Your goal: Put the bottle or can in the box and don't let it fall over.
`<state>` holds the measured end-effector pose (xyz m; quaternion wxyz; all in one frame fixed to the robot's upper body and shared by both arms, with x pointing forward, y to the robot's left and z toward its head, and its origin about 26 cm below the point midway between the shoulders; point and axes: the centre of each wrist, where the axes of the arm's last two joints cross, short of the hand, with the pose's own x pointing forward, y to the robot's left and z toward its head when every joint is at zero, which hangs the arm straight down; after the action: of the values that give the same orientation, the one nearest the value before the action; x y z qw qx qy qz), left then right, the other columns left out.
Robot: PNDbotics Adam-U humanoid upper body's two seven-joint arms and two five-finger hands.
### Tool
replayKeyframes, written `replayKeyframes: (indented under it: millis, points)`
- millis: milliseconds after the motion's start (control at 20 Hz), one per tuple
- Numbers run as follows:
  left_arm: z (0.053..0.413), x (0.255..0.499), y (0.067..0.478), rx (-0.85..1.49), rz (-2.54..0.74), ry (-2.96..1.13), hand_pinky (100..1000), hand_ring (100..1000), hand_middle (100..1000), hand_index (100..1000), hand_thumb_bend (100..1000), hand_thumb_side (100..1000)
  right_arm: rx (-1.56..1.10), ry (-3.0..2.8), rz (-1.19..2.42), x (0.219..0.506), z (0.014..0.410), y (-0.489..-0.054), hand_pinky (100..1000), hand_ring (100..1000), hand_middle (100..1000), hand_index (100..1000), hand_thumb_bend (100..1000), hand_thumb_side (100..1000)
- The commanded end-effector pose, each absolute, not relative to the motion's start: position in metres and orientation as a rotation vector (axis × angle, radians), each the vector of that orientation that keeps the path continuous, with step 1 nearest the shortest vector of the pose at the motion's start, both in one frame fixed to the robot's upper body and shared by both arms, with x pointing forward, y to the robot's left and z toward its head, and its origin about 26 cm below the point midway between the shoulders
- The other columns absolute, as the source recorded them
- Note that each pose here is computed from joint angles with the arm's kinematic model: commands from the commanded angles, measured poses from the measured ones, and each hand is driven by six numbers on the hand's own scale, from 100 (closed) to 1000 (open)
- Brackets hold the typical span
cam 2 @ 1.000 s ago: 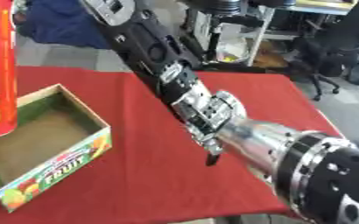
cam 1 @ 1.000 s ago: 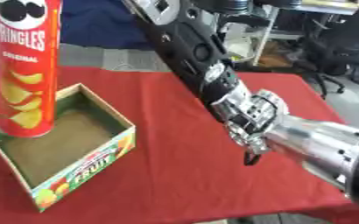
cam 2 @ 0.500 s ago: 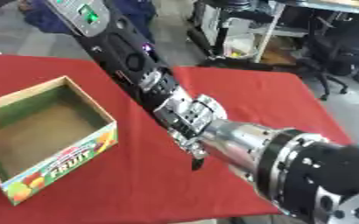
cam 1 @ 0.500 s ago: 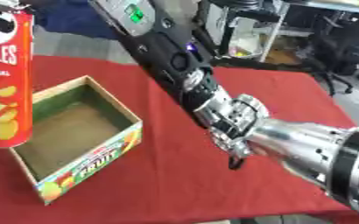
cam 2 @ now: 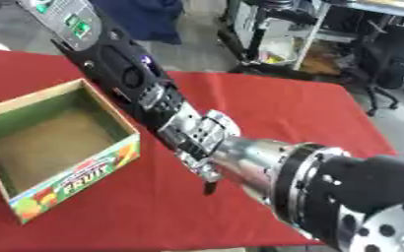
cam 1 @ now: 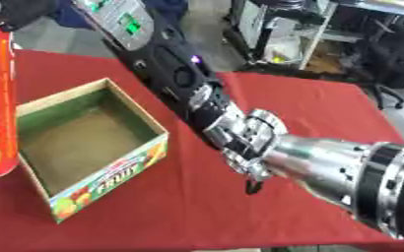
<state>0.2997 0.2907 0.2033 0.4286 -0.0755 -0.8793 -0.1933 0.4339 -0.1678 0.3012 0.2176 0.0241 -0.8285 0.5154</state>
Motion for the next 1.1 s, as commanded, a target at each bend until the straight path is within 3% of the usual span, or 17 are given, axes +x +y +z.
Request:
replayKeyframes:
  millis: [50,350,600,650,700,1100]
  points:
    - [0.215,0.298,0.290,-0.183,-0.490,-2.238,454,873,661,665,100,642,0.031,-2.316,1.445,0.432,0.310,-0.169,192,100,100,140,100,187]
    - [0.217,0.299,0.290,-0.181,-0.493,-2.249,454,874,662,665,100,642,0.014,-2.295,1.478,0.433,0.303,-0.167,192,100,100,140,100,187]
    - [0.214,0.297,0.293,-0.148,-0.508,-2.237,452,875,661,665,100,639,-0.046,-2.330,1.477,0.431,0.313,-0.174,200,100,100,138,100,133]
    - [0.213,0.297,0.294,-0.140,-0.511,-2.232,450,875,661,664,100,639,-0.057,-2.352,1.466,0.429,0.319,-0.176,203,100,100,137,100,318]
    - [0.212,0.296,0.295,-0.131,-0.515,-2.227,450,875,661,665,100,638,-0.069,-2.379,1.452,0.427,0.326,-0.180,204,100,100,137,100,100]
    - [0.207,0.293,0.302,-0.079,-0.520,-2.222,451,876,661,664,100,633,-0.157,-2.468,1.394,0.409,0.357,-0.210,211,100,100,133,100,100]
